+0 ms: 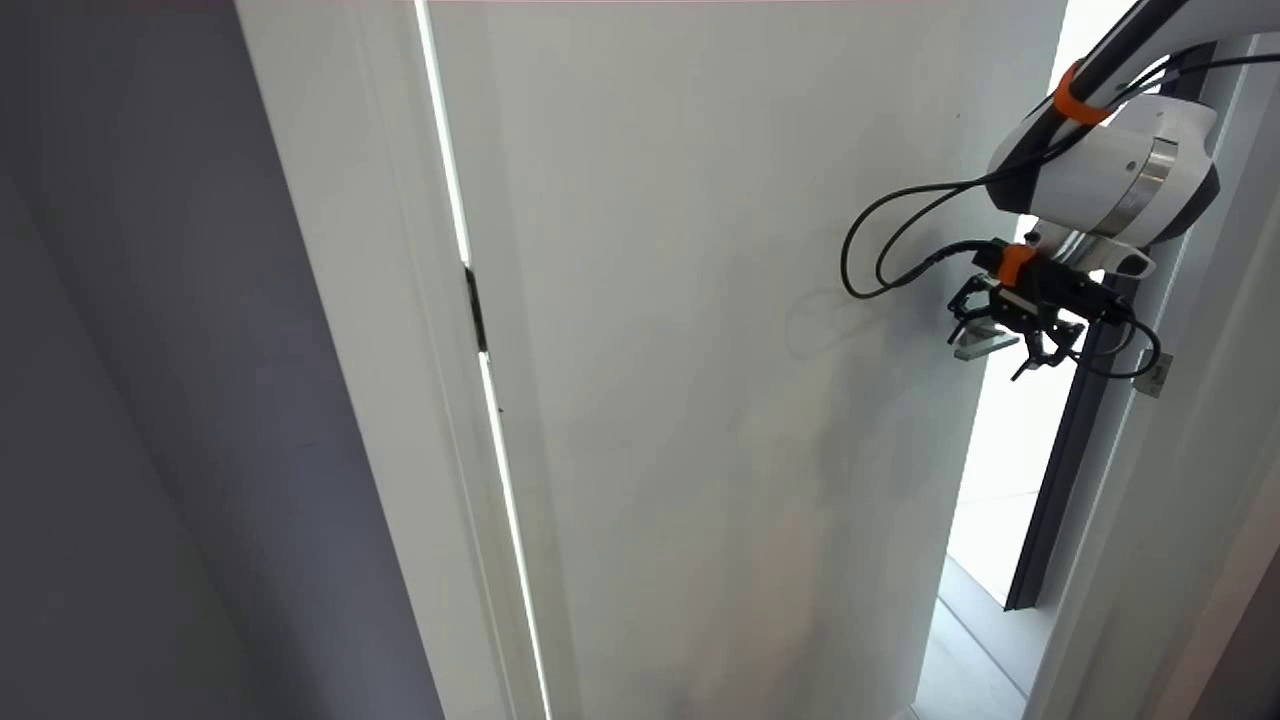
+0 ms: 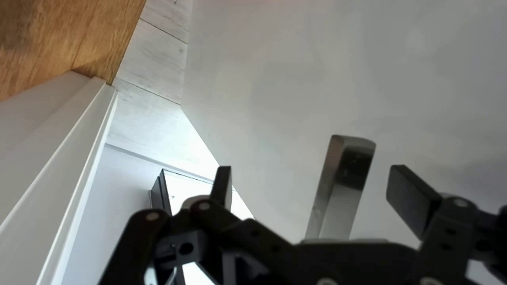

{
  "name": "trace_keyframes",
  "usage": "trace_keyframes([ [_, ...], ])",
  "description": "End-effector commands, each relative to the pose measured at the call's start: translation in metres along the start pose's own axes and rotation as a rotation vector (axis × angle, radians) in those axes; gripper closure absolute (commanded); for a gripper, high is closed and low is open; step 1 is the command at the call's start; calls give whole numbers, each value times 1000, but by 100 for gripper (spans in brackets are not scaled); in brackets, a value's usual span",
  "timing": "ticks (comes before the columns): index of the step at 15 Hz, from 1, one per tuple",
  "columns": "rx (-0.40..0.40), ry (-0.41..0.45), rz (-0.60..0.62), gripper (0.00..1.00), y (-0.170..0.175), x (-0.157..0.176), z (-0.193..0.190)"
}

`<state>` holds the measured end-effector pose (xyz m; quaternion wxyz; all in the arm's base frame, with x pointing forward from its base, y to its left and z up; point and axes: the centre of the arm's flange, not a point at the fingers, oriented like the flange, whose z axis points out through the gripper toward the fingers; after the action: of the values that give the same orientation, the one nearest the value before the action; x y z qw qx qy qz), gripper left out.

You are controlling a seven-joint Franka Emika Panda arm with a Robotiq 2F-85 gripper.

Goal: Close the door

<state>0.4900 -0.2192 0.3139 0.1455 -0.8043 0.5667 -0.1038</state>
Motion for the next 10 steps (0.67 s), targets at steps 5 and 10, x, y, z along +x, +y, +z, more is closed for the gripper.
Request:
trace_keyframes([
  [5,-26,1,21,0,12,18,7],
  [10,-55,-10,29,0,24,21,2],
])
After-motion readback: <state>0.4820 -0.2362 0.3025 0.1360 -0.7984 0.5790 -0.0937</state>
